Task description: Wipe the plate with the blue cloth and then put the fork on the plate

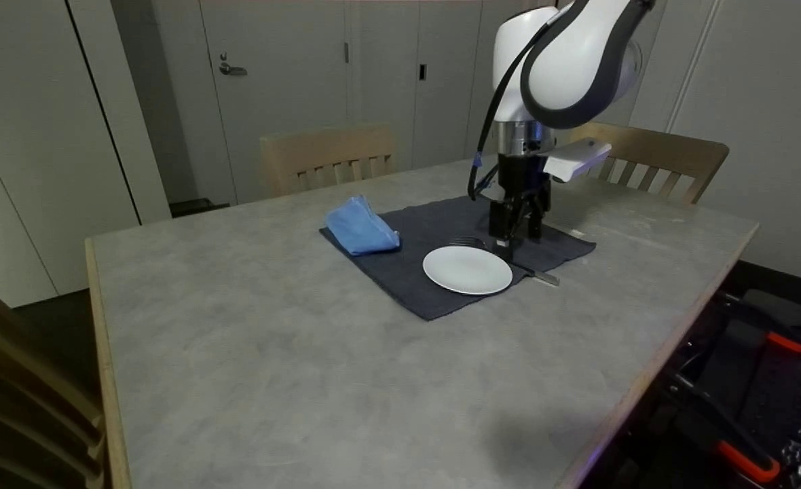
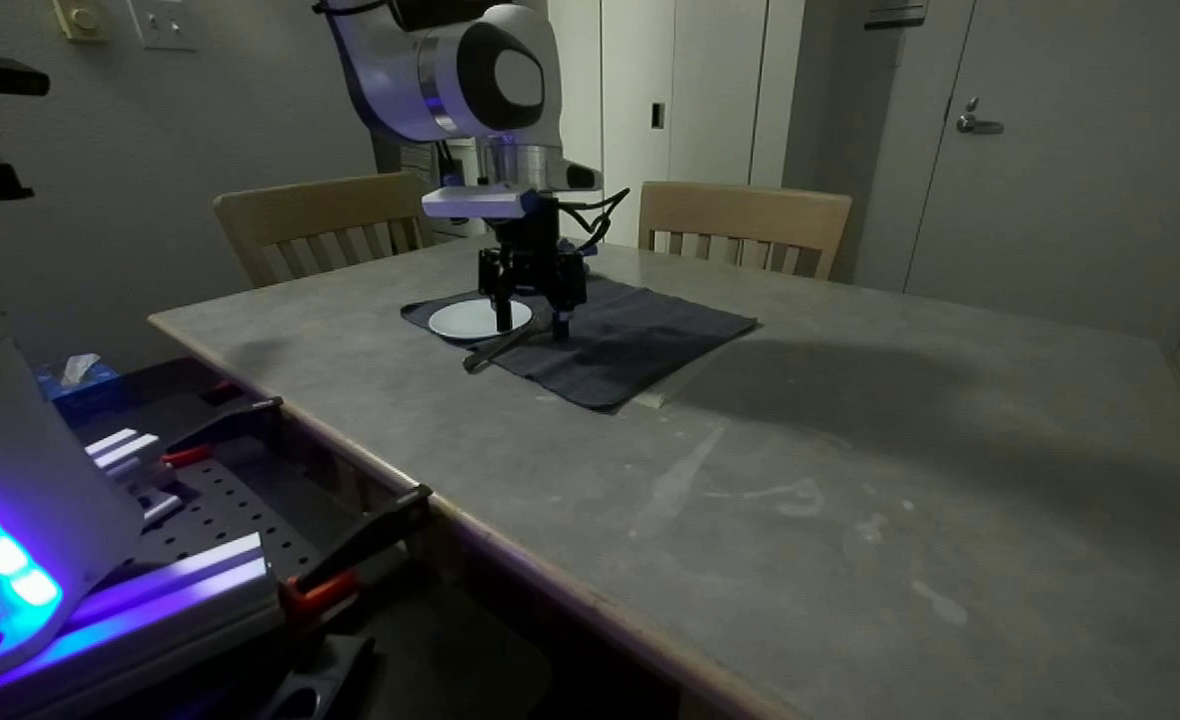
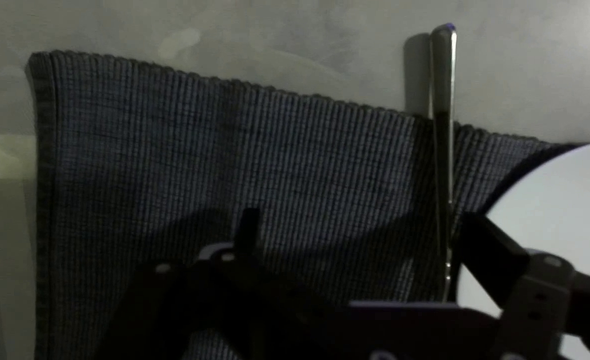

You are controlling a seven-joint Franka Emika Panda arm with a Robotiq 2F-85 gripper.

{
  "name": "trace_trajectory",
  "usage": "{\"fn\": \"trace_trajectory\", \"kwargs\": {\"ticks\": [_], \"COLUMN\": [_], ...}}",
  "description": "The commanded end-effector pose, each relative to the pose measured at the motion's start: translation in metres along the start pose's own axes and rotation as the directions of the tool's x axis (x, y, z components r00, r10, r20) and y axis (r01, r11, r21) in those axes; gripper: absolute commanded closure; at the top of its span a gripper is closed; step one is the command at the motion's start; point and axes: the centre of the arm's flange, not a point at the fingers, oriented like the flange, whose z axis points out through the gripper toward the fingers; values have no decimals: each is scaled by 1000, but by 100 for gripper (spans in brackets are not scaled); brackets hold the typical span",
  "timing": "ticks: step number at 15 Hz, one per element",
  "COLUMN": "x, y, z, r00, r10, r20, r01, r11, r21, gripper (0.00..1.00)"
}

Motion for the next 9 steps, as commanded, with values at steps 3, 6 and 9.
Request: {"fn": "trace_trajectory", "kwargs": {"ticks": [3, 6, 9], "x": [3, 2, 2], "y": [1, -1, -3], "z": [13, 16, 18], "r00": [1000, 999, 999], "r10": [5, 1, -4], "r20": [28, 34, 39], "r01": [-5, -1, 5], "r11": [1000, 1000, 1000], "r21": [-3, 0, -1], "gripper": [0, 0, 0]}}
